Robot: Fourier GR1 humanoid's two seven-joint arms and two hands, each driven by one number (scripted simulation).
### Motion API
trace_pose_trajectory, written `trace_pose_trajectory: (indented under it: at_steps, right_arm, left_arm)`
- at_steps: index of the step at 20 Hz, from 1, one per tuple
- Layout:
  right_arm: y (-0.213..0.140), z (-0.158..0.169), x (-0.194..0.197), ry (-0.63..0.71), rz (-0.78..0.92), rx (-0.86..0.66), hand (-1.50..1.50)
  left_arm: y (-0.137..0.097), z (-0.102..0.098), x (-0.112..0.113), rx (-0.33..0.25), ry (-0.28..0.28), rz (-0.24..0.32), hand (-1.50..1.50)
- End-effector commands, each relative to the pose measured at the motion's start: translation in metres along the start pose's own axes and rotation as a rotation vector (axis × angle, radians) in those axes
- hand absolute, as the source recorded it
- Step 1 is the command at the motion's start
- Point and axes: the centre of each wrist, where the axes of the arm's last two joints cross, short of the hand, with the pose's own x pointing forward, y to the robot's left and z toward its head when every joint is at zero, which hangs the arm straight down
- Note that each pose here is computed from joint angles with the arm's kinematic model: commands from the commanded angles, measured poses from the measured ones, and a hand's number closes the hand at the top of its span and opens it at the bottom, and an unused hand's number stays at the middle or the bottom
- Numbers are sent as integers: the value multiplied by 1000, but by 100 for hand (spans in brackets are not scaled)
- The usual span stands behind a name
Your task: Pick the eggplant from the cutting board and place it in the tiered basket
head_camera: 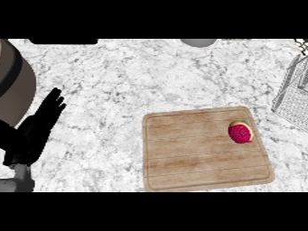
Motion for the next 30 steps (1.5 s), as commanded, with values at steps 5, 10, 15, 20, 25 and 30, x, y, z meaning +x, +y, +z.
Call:
trace_pose_trajectory:
  at_steps: [5, 10, 15, 20, 25, 30]
  right_arm:
    - [36, -40, 49, 33, -28, 41, 150]
    - [52, -63, 54, 91, -9, 71, 150]
    - [98, -65, 50, 110, -11, 103, 150]
    - [104, -80, 46, 117, 25, 76, 150]
    - [133, -83, 39, 134, 59, 41, 150]
    - [166, -87, 35, 96, 85, -23, 150]
  left_arm:
    - [4, -11, 11, -10, 5, -13, 0]
    - [-7, -11, 15, -22, -15, -2, 0]
    - [19, -24, 12, 9, -16, -2, 0]
    - [-15, -8, -8, -16, 2, -7, 0]
    - [17, -6, 21, -21, 1, -7, 0]
    - [-3, -9, 22, -1, -2, 16, 0]
